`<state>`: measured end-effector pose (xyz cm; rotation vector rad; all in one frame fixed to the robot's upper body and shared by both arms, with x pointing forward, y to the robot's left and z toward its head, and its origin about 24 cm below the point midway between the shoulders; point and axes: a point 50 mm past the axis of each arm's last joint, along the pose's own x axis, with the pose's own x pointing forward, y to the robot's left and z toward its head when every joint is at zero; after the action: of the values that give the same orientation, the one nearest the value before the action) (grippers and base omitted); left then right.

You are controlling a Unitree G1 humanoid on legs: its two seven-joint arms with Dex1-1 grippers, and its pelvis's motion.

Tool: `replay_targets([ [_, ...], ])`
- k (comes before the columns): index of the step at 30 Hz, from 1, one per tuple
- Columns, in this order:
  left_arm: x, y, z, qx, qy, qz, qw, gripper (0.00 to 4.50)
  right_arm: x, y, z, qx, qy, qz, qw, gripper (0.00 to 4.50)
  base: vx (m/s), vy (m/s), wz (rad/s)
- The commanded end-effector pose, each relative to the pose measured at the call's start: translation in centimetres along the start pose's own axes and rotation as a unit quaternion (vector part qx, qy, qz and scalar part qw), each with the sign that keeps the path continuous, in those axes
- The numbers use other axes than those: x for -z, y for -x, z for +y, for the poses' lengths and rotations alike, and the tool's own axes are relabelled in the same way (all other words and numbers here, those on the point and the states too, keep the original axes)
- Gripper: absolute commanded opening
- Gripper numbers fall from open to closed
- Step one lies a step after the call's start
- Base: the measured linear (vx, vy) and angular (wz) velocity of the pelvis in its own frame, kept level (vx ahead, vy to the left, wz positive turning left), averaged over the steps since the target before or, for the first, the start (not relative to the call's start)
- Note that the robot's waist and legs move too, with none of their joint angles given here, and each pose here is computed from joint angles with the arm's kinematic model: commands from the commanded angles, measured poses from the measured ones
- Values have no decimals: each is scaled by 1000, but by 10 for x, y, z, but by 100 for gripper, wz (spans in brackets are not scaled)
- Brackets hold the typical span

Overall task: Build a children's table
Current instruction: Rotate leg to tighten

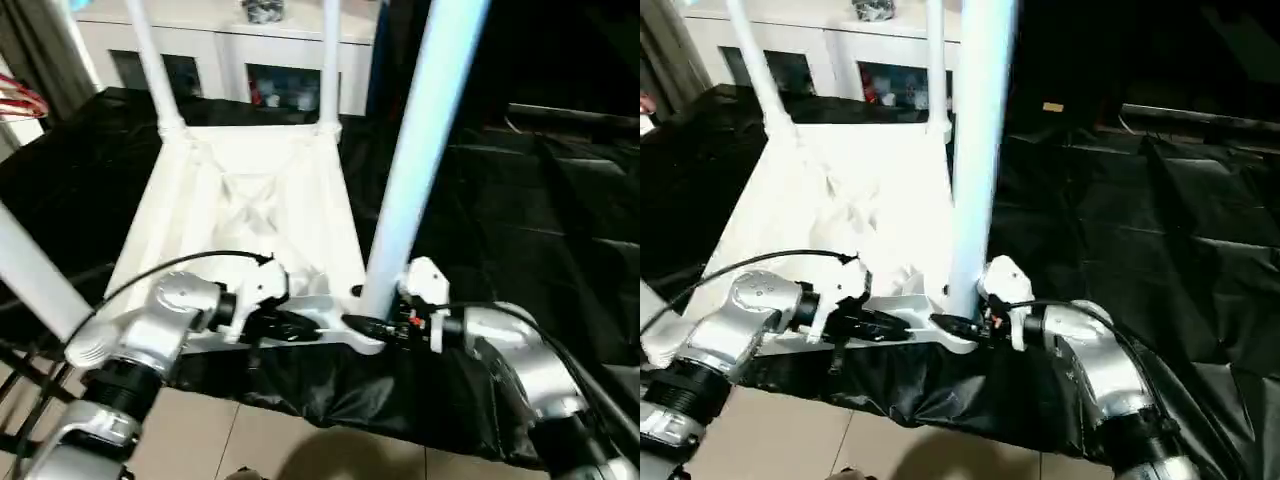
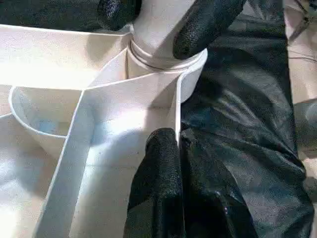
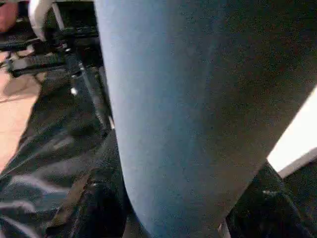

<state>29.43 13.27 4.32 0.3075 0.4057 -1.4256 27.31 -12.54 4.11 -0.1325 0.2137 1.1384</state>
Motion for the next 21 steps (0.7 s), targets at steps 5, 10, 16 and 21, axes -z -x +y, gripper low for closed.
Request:
replay_targets([
  [5,-20,-14,14,-120,5,-37,992,0,15,-25,11,65,-36,4,997,198,0,0,0],
  [10,-33,-44,10,-168,24,-54,984,0,16,-56,6,186,-92,3,978,197,0,0,0],
  [16,-40,-63,1,-154,13,-56,986,0,0,-83,6,209,-115,-16,971,197,0,0,0],
  [21,-42,-62,3,-155,12,-52,986,0,-3,-84,6,194,-138,-34,971,253,0,0,0],
])
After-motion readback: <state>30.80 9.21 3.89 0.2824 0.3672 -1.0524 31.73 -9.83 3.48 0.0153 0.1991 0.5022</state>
